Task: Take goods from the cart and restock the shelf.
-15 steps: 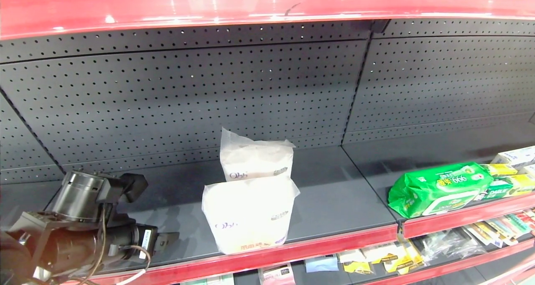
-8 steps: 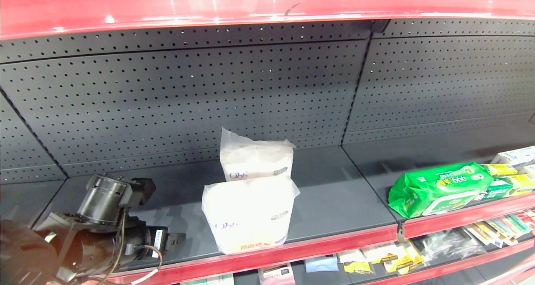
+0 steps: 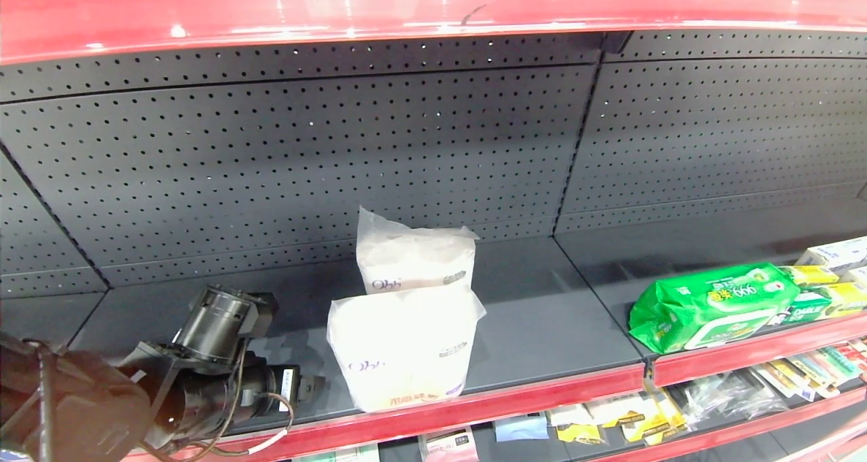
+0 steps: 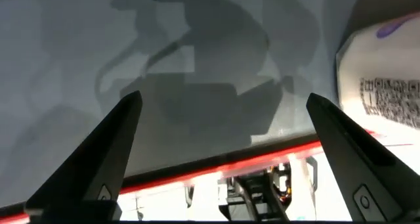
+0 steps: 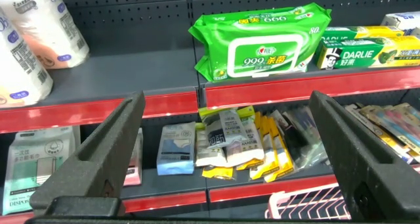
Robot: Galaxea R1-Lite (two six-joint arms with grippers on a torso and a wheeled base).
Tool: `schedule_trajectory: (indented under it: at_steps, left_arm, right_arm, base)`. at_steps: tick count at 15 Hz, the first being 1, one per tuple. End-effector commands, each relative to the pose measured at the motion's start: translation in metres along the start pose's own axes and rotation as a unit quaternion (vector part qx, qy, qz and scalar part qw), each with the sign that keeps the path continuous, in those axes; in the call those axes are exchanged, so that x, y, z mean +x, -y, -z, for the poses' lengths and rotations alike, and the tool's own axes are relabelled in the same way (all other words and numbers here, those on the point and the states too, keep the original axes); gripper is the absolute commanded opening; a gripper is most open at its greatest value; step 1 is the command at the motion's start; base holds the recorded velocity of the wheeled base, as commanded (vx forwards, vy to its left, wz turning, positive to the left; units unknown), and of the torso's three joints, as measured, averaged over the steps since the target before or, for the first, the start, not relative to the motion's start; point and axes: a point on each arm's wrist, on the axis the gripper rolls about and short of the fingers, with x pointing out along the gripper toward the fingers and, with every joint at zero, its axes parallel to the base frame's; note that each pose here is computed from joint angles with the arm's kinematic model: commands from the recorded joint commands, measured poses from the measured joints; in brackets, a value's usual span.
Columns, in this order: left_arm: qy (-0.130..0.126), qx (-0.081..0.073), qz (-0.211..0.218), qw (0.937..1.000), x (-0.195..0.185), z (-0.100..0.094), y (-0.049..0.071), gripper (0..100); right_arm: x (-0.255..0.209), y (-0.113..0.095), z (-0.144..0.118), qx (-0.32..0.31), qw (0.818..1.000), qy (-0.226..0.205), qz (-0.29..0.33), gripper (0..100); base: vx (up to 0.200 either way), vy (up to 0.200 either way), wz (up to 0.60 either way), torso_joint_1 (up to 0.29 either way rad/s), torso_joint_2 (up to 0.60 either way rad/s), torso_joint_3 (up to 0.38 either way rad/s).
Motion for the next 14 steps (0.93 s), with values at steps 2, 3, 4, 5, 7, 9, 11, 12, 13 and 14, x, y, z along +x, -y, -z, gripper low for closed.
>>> schedule_trajectory:
  at_steps: [2,3,4,5,7,9,11,12,13,14]
  left_arm:
    - [0.003,0.003,-0.001,1.0000,0.007,-0.002,0.004,100]
    - [0.008,0.005,-0.002,1.0000,0.008,-0.004,0.007,100]
    - [0.009,0.008,-0.003,0.9999,0.008,-0.004,0.008,100]
    - [0.011,0.011,-0.001,0.9999,0.008,-0.004,0.011,100]
    - [0.015,0.020,0.009,0.9997,0.007,-0.005,0.018,100]
    - [0.016,0.020,0.009,0.9996,0.007,-0.006,0.018,100]
    - [0.017,0.021,0.007,0.9996,0.007,-0.006,0.019,100]
    - [0.017,0.021,0.007,0.9996,0.007,-0.006,0.019,100]
    - [0.016,0.021,0.007,0.9996,0.007,-0.006,0.019,100]
    - [0.017,0.021,0.008,0.9996,0.008,-0.007,0.020,100]
  right_arm:
    - [0.000,0.000,0.000,0.000,1.000,0.000,0.000,100]
    - [0.000,0.000,0.000,0.000,1.000,0.000,0.000,100]
    - [0.000,0.000,0.000,0.000,1.000,-0.001,0.000,100]
    - [0.000,0.000,0.000,0.000,1.000,-0.001,0.000,100]
    - [0.000,0.000,0.000,0.000,1.000,-0.001,0.000,100]
    - [0.000,0.000,0.000,0.000,1.000,-0.001,0.000,100]
    - [0.000,0.000,0.000,0.000,1.000,-0.001,0.000,100]
    - [0.000,0.000,0.000,0.000,1.000,-0.001,0.000,100]
    - [0.000,0.000,0.000,0.000,1.000,-0.001,0.000,100]
    - [0.000,0.000,0.000,0.000,1.000,-0.001,0.000,100]
  base:
    - [0.000,0.000,0.00,0.000,0.00,0.000]
    - [0.000,0.000,0.00,0.000,0.00,0.000]
    - [0.000,0.000,0.00,0.000,0.00,0.000]
    - [0.000,0.000,0.00,0.000,0.00,0.000]
    - [0.000,0.000,0.00,0.000,0.00,0.000]
    - [0.000,0.000,0.00,0.000,0.00,0.000]
    - [0.000,0.000,0.00,0.000,0.00,0.000]
    - [0.000,0.000,0.00,0.000,0.00,0.000]
    - [0.000,0.000,0.00,0.000,0.00,0.000]
    - [0.000,0.000,0.00,0.000,0.00,0.000]
